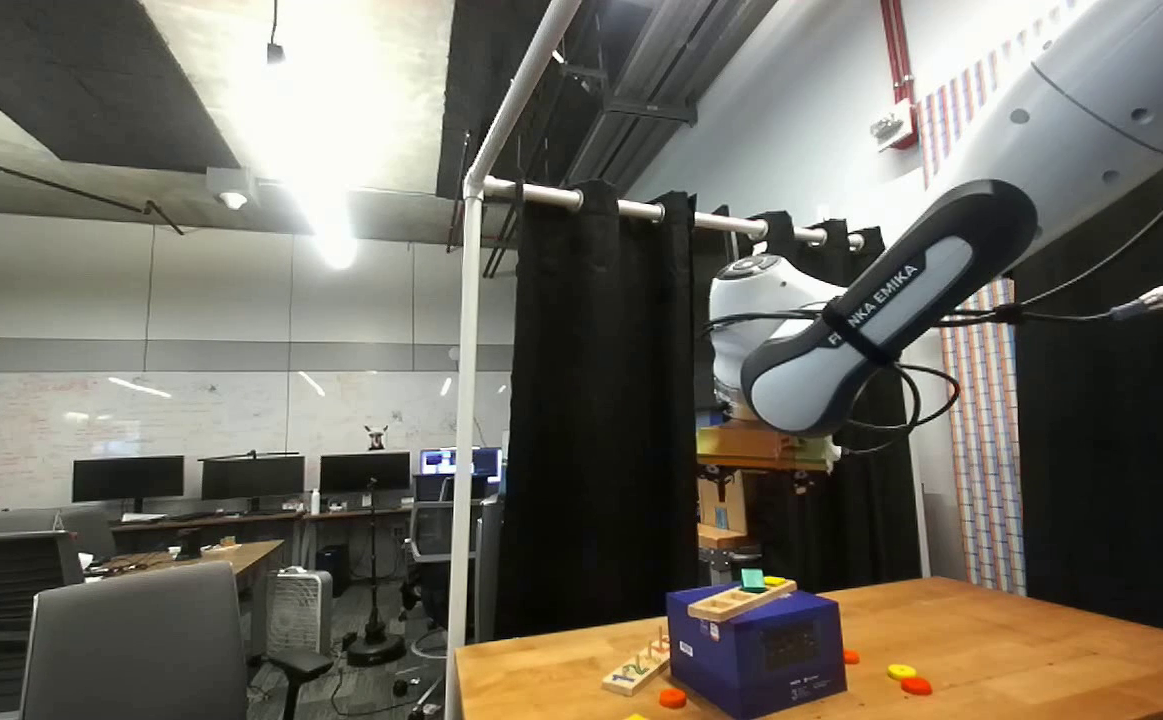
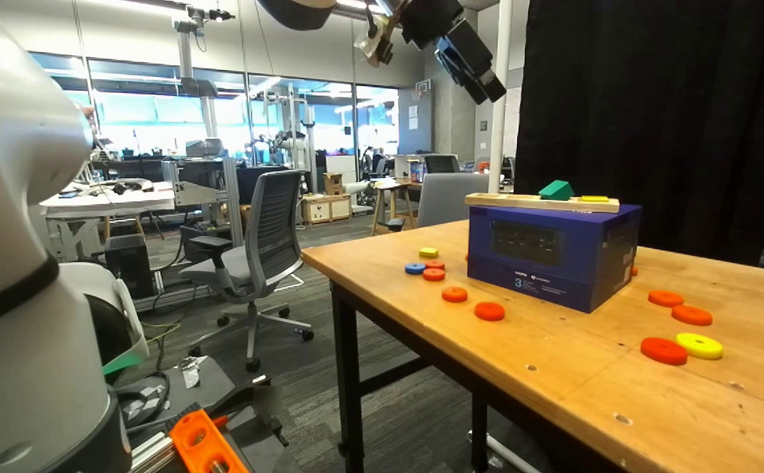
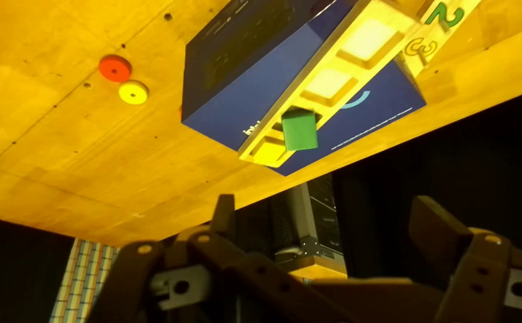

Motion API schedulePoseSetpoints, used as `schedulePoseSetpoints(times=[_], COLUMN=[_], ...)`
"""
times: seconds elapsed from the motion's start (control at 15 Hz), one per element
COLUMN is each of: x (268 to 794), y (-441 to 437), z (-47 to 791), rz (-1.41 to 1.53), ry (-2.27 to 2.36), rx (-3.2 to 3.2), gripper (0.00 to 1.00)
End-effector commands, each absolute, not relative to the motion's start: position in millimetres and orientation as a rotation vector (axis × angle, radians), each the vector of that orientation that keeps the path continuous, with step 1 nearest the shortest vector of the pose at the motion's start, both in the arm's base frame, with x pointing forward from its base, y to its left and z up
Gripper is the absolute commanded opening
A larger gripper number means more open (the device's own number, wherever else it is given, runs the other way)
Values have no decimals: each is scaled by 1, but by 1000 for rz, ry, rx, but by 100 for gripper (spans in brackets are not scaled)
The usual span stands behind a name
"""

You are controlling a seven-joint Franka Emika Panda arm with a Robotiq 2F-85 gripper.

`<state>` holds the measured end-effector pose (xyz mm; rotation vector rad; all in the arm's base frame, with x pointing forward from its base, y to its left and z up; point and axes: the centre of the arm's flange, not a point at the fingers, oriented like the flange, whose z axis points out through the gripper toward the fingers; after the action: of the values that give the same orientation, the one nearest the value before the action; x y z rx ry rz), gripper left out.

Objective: Place the green block on the wooden board

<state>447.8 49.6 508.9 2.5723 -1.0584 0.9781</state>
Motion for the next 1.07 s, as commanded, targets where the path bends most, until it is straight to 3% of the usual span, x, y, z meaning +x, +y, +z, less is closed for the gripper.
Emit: schedulePoseSetpoints(times=[0.0,1.0], x=[484,557], y=[43,-33], z=[502,457], rz=[996,757], ry=[-1007,-921], rx=[2528,2683], gripper=[100,100])
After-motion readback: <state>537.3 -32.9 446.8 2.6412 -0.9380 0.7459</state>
